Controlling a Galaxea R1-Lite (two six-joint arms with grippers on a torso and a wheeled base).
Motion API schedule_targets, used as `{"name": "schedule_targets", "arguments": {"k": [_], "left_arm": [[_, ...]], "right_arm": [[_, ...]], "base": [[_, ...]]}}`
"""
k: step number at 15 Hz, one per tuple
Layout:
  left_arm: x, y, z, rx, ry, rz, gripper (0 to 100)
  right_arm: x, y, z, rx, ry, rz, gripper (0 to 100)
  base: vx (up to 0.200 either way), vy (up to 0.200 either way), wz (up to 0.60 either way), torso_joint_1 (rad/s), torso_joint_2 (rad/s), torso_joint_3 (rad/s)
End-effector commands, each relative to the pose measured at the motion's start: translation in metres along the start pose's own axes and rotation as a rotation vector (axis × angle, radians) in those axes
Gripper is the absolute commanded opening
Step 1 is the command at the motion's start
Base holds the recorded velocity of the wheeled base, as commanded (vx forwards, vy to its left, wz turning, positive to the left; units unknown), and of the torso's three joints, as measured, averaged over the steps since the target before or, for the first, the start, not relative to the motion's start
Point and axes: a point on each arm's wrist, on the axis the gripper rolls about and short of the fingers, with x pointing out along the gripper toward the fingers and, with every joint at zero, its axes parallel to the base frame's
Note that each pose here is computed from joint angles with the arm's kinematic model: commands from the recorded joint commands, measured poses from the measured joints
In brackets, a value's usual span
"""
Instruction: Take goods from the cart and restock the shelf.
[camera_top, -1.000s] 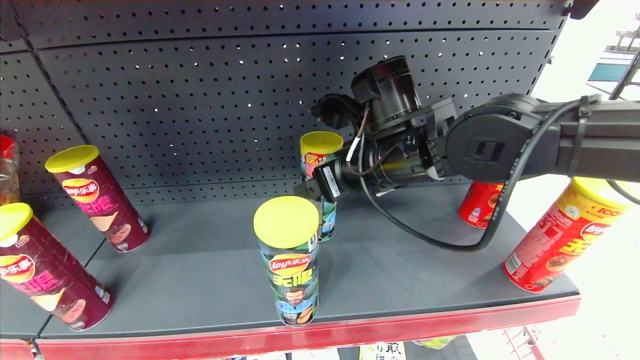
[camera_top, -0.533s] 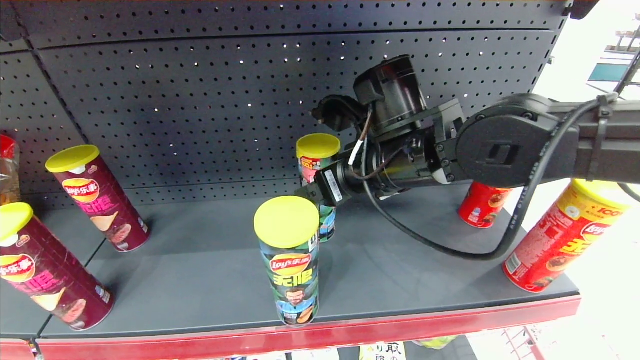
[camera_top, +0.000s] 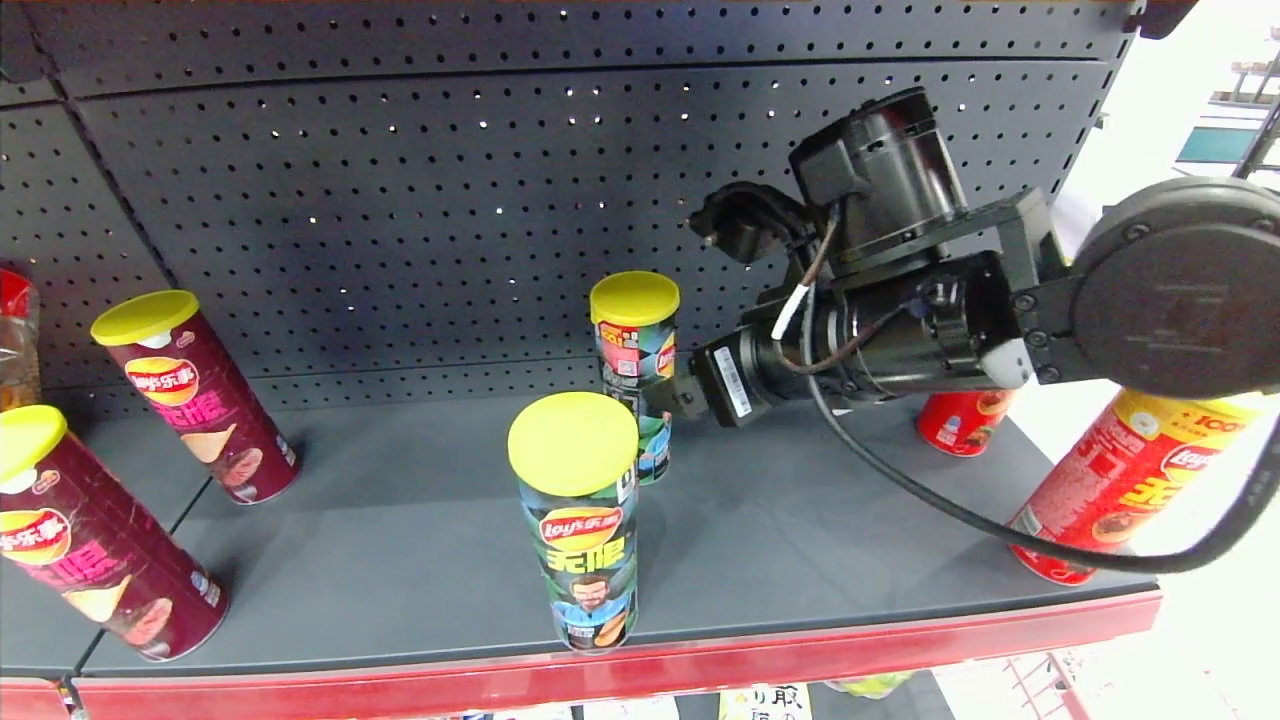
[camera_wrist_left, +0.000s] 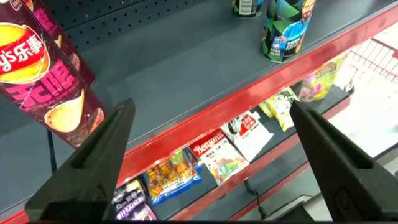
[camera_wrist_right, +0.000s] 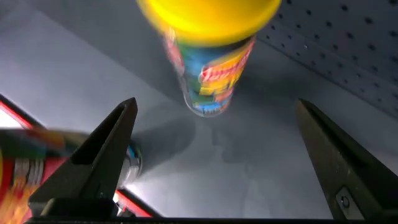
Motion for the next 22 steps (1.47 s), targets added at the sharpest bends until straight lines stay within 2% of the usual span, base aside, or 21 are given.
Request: {"name": "schedule_targets", "arguments": {"k": [1,4,7,11,16,18,19,22], "left_arm": [[0.001,0.000,-0.002,-0.001,0.008,-0.001,100],[0.003,-0.001,-0.005,-0.001,0.019,-0.004,100],[0.005,-0.001,-0.007,-0.002,0.035,-0.014,100],[0.006,-0.001,-0.010,-0.002,0.045,-0.017,100],[0.007,-0.002,-0.012,-0.003,0.057,-0.019,100],[0.008,-0.002,-0.012,-0.003,0.061,-0.020,100],[0.008,-0.001,-0.011,-0.003,0.059,-0.019,100],[0.008,-0.001,-0.011,-0.003,0.059,-0.019,100]], "right_arm": [[-0.025,-0.005,-0.010,0.002,-0.002,-0.025,100],[-0.047,-0.008,-0.024,0.000,-0.001,-0.025,100],[-0.072,-0.011,-0.038,0.002,-0.041,-0.048,100],[-0.099,-0.001,-0.057,-0.010,-0.138,-0.093,100],[-0.148,0.016,-0.079,-0.056,-0.227,-0.044,100],[-0.168,0.009,-0.094,-0.052,-0.257,-0.053,100],[-0.188,-0.004,-0.117,-0.040,-0.282,-0.071,100],[-0.221,-0.027,-0.163,-0.057,-0.347,-0.158,100]], "base": [[0.000,0.000,0.00,0.000,0.00,0.000],[0.000,0.000,0.00,0.000,0.00,0.000],[0.000,0.000,0.00,0.000,0.00,0.000],[0.000,0.000,0.00,0.000,0.00,0.000],[0.000,0.000,0.00,0.000,0.00,0.000],[0.000,0.000,0.00,0.000,0.00,0.000],[0.000,0.000,0.00,0.000,0.00,0.000],[0.000,0.000,0.00,0.000,0.00,0.000]]}}
